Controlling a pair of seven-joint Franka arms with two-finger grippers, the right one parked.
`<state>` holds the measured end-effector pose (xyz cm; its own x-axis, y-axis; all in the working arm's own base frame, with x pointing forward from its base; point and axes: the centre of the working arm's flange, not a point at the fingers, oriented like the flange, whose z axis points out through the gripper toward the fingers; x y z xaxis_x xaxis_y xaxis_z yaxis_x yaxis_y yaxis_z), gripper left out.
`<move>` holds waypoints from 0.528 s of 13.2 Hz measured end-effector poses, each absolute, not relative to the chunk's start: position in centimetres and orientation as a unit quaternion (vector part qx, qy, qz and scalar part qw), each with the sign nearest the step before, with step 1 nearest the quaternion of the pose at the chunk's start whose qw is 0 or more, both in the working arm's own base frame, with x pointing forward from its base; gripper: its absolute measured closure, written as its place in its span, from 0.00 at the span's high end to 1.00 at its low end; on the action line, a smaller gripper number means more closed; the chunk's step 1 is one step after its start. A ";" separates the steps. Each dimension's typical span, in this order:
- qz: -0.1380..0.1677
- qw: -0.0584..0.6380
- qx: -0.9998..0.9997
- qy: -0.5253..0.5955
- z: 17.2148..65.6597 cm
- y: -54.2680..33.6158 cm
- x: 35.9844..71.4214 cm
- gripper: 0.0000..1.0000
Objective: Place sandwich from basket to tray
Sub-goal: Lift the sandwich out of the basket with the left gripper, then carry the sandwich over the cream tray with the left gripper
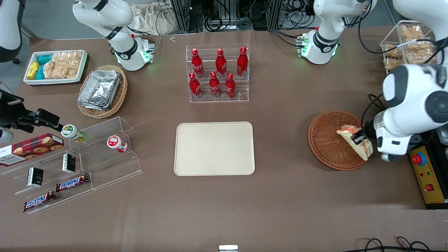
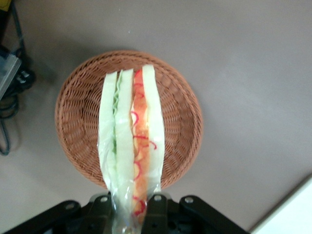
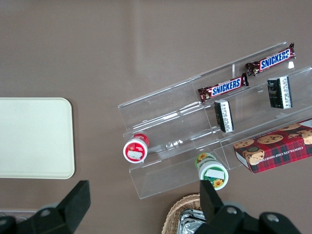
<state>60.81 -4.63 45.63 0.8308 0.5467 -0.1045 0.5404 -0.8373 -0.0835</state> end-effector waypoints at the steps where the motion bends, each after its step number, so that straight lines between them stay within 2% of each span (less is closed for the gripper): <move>1: 0.059 0.022 -0.960 -0.272 48.1 -6.2 61.0 0.17; 4: 0.038 -0.002 -0.978 -0.203 53.7 -14.6 60.3 0.16; 7: 0.045 -0.029 -0.990 -0.127 53.0 -24.0 58.6 0.16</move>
<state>58.61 -24.04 52.96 0.9638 0.2489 -0.0957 0.2541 -0.9661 0.0461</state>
